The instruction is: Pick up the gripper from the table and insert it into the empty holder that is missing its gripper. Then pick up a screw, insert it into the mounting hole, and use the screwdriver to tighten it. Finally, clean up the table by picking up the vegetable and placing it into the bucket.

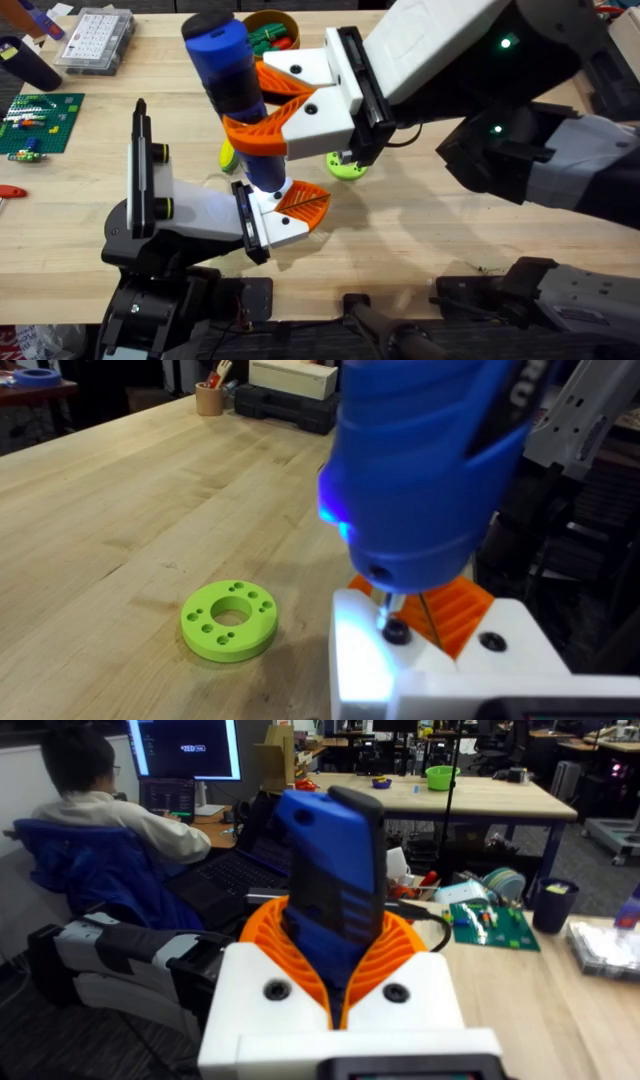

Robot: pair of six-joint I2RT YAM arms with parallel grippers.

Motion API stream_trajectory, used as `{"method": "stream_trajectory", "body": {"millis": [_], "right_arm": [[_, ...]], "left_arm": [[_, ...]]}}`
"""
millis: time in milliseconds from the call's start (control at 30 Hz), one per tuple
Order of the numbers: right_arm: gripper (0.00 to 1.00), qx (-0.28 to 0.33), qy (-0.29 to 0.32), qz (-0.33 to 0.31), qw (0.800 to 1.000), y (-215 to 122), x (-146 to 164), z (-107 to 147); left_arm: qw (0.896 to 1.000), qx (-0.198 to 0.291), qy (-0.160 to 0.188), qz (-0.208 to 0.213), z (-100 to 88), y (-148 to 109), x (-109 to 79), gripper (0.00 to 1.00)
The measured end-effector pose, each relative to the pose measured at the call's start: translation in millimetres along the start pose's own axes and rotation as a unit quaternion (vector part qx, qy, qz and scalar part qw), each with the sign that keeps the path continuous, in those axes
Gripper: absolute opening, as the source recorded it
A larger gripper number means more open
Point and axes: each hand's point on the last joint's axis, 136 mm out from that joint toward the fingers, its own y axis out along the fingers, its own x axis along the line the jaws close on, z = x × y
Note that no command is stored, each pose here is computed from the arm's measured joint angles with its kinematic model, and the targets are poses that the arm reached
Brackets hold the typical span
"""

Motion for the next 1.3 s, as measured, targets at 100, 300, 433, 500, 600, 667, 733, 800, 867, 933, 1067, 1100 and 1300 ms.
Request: {"method": "stream_trajectory", "body": {"millis": [100, 300, 433, 500, 600, 667, 733, 800, 867, 933, 1067, 1100, 1300], "right_arm": [[0.032, 0.007, 0.011, 0.002, 1.0, 0, -2, 5], [0.031, -0.01, 0.006, -0.004, 1.0, 0, 0, -2], [0.032, -0.031, -0.011, -0.015, 0.999, 0, 6, -15], [0.032, -0.036, -0.019, -0.025, 0.999, -1, 10, -19], [0.032, -0.036, -0.017, -0.034, 0.999, -1, 14, -19], [0.033, -0.034, -0.01, -0.037, 0.999, -1, 15, -19], [0.033, -0.033, -0.005, -0.039, 0.999, -1, 16, -19], [0.032, -0.029, 0.0, -0.045, 0.999, -2, 17, -17], [0.033, -0.024, 0.004, -0.049, 0.998, -4, 17, -16], [0.032, -0.021, 0.005, -0.05, 0.999, -7, 15, -15], [0.032, -0.018, 0.005, -0.045, 0.999, -11, 11, -14], [0.032, -0.018, 0.005, -0.045, 0.999, -12, 11, -14], [0.032, -0.013, 0.007, -0.047, 0.999, -12, 11, -12]], "left_arm": [[1.0, 0.0, 0.0, 0.0, 0.1, 0, 0.0, 0.01], [1.0, 0.0, -0.001, 0.0, 0.3, 0, -0.1, 0.011], [1.0, 0.001, -0.001, 0.0, 0.3, 0, -0.1, 0.011], [1.0, 0.0, -0.001, 0.0, 0.3, 0, -0.1, 0.011], [1.0, 0.001, -0.001, 0.0, 0.3, 0, -0.1, 0.011], [1.0, 0.001, -0.001, 0.0, 0.3, 0, -0.1, 0.011], [1.0, 0.0, -0.001, 0.0, 0.3, 0, -0.1, 0.011], [1.0, 0.0, -0.001, 0.0, 0.3, 0, -0.1, 0.011], [1.0, 0.001, -0.001, 0.0, 0.4, 0, -0.1, 0.011], [1.0, 0.0, -0.001, 0.0, 0.3, 0, -0.1, 0.011], [1.0, 0.001, -0.001, 0.0, 0.3, 0, -0.1, 0.011], [1.0, 0.001, -0.001, 0.0, 0.4, 0, -0.1, 0.011], [1.0, 0.0, -0.001, 0.0, 0.3, 0, -0.1, 0.011]]}}
